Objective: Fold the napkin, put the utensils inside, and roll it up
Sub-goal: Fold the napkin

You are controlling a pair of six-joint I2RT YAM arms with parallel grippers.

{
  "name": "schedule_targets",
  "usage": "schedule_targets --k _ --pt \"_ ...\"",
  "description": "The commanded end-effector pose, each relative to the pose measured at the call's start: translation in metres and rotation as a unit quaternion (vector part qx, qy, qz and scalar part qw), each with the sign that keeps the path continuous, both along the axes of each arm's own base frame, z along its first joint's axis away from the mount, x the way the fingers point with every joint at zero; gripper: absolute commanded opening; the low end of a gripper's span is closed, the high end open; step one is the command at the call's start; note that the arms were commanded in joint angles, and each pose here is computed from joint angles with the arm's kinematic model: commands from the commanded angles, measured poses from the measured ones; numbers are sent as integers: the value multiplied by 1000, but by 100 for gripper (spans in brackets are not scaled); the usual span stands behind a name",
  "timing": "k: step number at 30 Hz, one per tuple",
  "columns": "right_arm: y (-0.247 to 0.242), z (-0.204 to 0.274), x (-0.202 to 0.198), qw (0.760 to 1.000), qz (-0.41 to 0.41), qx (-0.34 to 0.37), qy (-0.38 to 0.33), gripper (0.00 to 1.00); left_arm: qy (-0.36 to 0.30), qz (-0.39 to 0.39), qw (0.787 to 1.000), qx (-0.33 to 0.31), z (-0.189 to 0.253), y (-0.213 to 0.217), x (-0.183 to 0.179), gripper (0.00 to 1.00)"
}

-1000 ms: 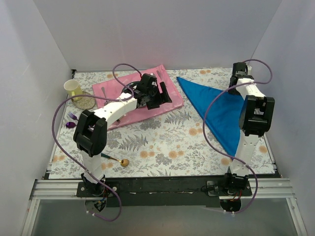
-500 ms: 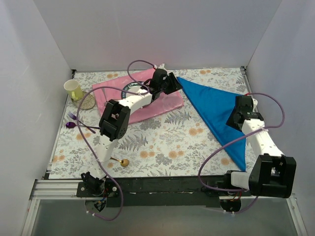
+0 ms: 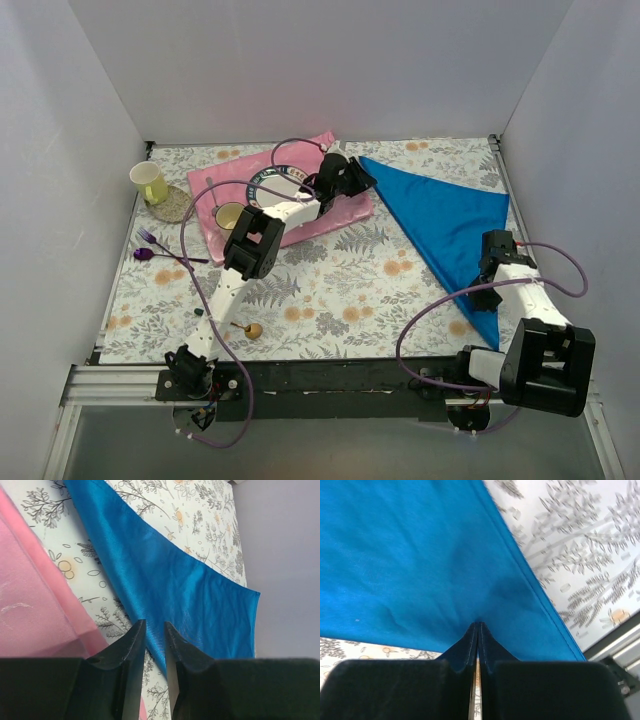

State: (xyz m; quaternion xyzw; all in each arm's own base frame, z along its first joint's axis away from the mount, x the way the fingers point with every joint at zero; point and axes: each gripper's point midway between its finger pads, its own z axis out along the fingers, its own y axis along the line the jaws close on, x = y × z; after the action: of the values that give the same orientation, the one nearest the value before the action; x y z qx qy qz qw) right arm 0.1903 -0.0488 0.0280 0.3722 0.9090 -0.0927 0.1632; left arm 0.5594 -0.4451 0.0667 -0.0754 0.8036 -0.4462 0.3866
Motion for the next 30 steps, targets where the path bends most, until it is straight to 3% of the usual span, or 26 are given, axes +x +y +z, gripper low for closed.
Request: schedule_targets --k 1,5,18,23,26,27,30 --pt "2 -2 -31 993 -110 11 41 1 -82 5 996 -41 80 -17 5 20" --pt "20 -15 -36 991 -120 58 32 1 -93 3 995 -44 92 -19 -1 21" --pt "-12 16 -30 988 -154 -22 -23 5 -107 28 990 -84 98 -28 6 22" --pt "-2 -8 -39 988 -152 8 -2 6 -119 73 985 -102 89 -28 23 12" --pt "2 -4 -13 995 -89 24 -41 6 -126 92 982 -103 77 -27 33 0" --pt "10 2 9 994 -56 49 -81 4 -130 95 982 -103 75 -27 35 0" --pt "9 23 38 992 -1 40 -116 1 -132 118 980 -89 62 -26 44 0"
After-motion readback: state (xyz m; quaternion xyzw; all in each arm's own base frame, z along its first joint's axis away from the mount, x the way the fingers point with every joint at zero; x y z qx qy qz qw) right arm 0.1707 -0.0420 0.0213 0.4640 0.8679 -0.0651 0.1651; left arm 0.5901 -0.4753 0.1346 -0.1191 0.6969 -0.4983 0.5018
